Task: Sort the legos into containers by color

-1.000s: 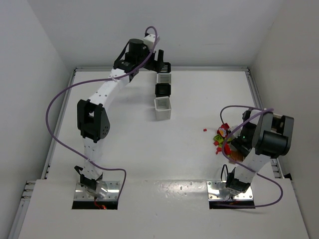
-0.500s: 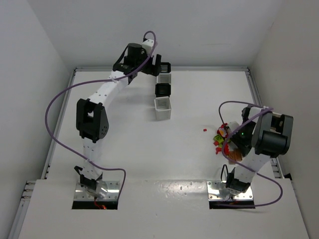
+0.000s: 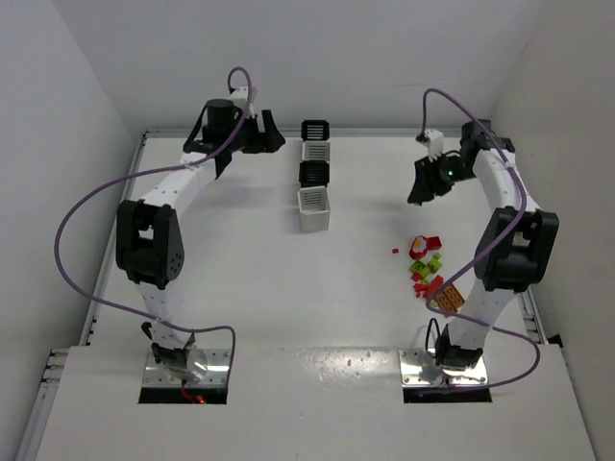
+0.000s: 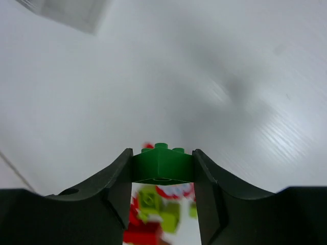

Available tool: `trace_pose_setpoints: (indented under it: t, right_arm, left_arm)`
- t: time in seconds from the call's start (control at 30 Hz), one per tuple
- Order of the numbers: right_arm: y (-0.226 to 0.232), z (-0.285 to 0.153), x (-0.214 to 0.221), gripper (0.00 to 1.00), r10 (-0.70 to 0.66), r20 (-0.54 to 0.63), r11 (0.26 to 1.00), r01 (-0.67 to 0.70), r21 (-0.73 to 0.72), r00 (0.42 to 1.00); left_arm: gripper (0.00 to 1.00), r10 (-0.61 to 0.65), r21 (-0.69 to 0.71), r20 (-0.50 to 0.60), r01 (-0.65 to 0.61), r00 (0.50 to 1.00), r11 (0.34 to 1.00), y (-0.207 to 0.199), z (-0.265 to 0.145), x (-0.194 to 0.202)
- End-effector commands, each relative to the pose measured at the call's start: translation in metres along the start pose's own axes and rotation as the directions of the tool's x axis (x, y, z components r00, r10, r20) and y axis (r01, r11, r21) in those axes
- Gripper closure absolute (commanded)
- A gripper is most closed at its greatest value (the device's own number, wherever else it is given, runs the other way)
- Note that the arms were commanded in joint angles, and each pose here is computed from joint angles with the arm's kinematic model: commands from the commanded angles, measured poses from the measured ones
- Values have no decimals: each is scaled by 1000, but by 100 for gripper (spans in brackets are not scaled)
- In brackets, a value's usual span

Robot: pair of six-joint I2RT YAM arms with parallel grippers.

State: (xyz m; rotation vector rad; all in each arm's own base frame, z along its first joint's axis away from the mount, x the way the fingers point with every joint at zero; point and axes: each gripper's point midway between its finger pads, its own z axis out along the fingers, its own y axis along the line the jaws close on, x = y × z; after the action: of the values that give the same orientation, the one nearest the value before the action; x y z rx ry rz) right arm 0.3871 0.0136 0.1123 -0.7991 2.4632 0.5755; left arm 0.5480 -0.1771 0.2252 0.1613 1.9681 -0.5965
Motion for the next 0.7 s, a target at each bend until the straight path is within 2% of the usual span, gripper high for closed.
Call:
trace_pose_setpoints:
  t: [0.0, 0.07, 0.1, 0.13, 0.17, 0.2, 0.23, 0.3, 0.33, 0.37, 0.43, 0.6, 0.67]
  right_arm:
    - [64, 2, -68, 86, 211, 171, 941, -153, -300, 962]
    - [71, 9, -93, 88, 264, 223, 908, -163, -386, 939]
    - [79, 13, -100, 89, 371, 185, 858, -260, -443, 910]
    - [79, 14, -115, 89, 400, 219, 831, -252, -495, 890]
    - [86, 23, -122, 91, 449, 189, 791, -290, -538, 873]
    - [95, 24, -131, 91, 581, 100, 688, -421, -591, 808]
    - [96, 26, -145, 91, 575, 148, 678, -368, -636, 805]
    - [102, 28, -162, 92, 651, 141, 612, -406, -679, 746]
    - [99, 37, -160, 94, 807, 14, 434, -577, -691, 591]
    - [96, 25, -180, 95, 795, 126, 476, -482, -736, 593]
    - [87, 33, -190, 96, 850, 79, 413, -568, -712, 520]
    - [96, 42, -203, 100, 904, 26, 329, -654, -681, 428]
    - [98, 46, -201, 100, 932, -22, 263, -718, -644, 362]
  left_arm:
    - [15, -4, 163, 104, -13, 995, 987, -60, -31, -31]
    - [16, 9, 184, 77, -23, 997, 983, -72, -34, -7]
    - [16, 18, 201, 93, -36, 995, 979, -82, -43, -9]
    - [16, 63, 227, 84, -80, 994, 971, -98, -45, 2]
    - [16, 79, 239, 68, -93, 995, 967, -104, -46, 13]
    - [16, 94, 253, 64, -107, 993, 962, -112, -48, 17]
    - [16, 110, 267, 66, -123, 992, 956, -121, -51, 20]
    - [16, 120, 301, 35, -125, 992, 945, -139, -51, 35]
    - [16, 124, 310, 32, -128, 992, 942, -145, -51, 37]
    - [17, 130, 315, 31, -133, 991, 940, -153, -53, 41]
    - [17, 126, 310, 29, -129, 992, 942, -160, -52, 44]
    - [20, 119, 277, 31, -123, 992, 953, -177, -38, 53]
    - [20, 89, 287, 12, -89, 996, 954, -183, -34, 58]
